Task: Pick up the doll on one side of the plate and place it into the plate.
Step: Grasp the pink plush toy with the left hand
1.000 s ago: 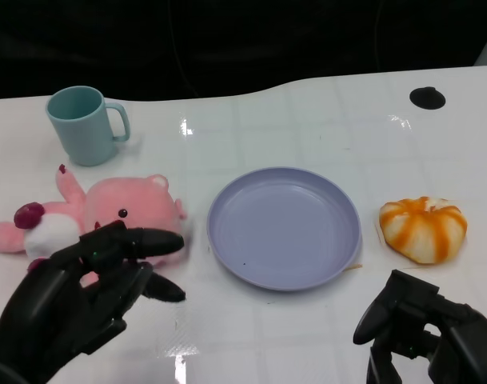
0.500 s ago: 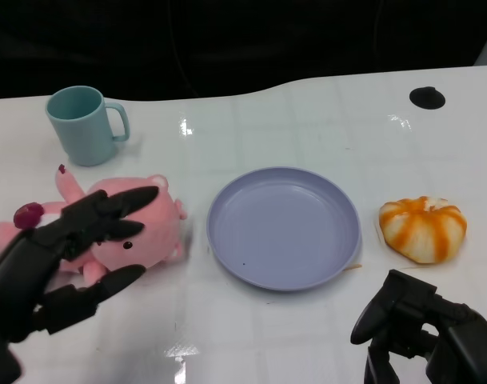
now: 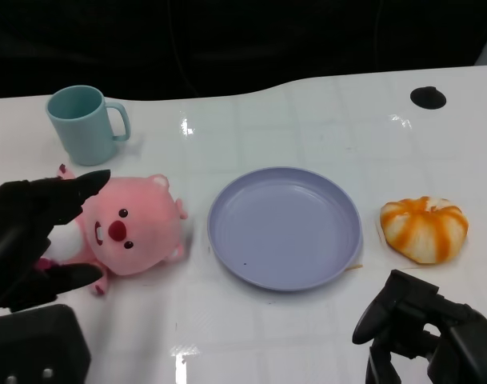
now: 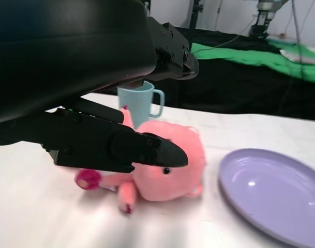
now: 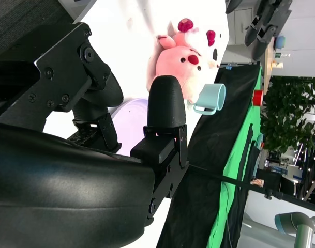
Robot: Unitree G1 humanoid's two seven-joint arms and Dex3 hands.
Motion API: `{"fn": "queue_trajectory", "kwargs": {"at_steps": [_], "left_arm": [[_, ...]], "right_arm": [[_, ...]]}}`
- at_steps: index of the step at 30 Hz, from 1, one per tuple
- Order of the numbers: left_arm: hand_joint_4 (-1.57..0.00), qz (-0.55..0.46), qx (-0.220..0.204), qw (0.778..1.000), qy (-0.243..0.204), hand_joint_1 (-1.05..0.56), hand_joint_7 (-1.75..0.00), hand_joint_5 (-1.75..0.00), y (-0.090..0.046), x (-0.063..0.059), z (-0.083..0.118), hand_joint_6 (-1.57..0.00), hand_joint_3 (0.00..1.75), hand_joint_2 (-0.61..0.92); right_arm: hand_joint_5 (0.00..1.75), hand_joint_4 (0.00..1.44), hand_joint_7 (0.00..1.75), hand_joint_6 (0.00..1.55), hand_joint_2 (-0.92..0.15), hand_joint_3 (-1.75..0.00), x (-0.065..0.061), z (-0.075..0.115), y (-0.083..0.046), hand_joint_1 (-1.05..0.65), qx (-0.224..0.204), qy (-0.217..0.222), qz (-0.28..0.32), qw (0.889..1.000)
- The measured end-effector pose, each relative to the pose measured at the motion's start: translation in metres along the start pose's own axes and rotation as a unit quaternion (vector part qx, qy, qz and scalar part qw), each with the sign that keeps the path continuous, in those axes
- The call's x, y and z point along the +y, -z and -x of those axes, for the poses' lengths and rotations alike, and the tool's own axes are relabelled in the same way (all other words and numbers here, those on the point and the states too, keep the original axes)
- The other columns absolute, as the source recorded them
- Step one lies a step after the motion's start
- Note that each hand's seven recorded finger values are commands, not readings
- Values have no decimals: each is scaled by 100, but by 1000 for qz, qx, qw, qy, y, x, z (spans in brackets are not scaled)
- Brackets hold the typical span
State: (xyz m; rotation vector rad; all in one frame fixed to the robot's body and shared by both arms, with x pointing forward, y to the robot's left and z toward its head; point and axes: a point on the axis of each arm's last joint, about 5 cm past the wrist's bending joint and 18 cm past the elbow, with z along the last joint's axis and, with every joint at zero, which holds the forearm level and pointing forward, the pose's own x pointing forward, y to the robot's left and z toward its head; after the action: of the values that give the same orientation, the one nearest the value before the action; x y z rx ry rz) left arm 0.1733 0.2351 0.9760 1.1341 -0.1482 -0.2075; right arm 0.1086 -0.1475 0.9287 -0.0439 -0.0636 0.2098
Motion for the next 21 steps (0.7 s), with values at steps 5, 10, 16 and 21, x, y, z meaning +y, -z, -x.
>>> {"fn": "queue_trajectory", "kwargs": {"at_steps": [5,10,16,21], "left_arm": [[-3,-73,10,997,10,-76,-2,-21,-2,3,-13,-15,0,89],[-2,-131,42,990,37,-77,-1,-22,3,-4,-30,-14,0,90],[-3,-152,67,984,66,-74,-1,-23,8,-12,-46,-16,0,90],[-4,-159,82,980,91,-74,-1,-23,14,-19,-60,-16,0,89]], "right_arm": [[175,72,156,59,-44,-137,0,0,0,12,2,1,2,1000],[175,71,156,59,-45,-136,0,0,-1,10,3,3,1,1000],[175,71,155,59,-45,-135,1,1,-1,10,2,4,1,1000],[175,72,155,59,-45,-135,1,2,-2,10,2,4,0,1000]]}}
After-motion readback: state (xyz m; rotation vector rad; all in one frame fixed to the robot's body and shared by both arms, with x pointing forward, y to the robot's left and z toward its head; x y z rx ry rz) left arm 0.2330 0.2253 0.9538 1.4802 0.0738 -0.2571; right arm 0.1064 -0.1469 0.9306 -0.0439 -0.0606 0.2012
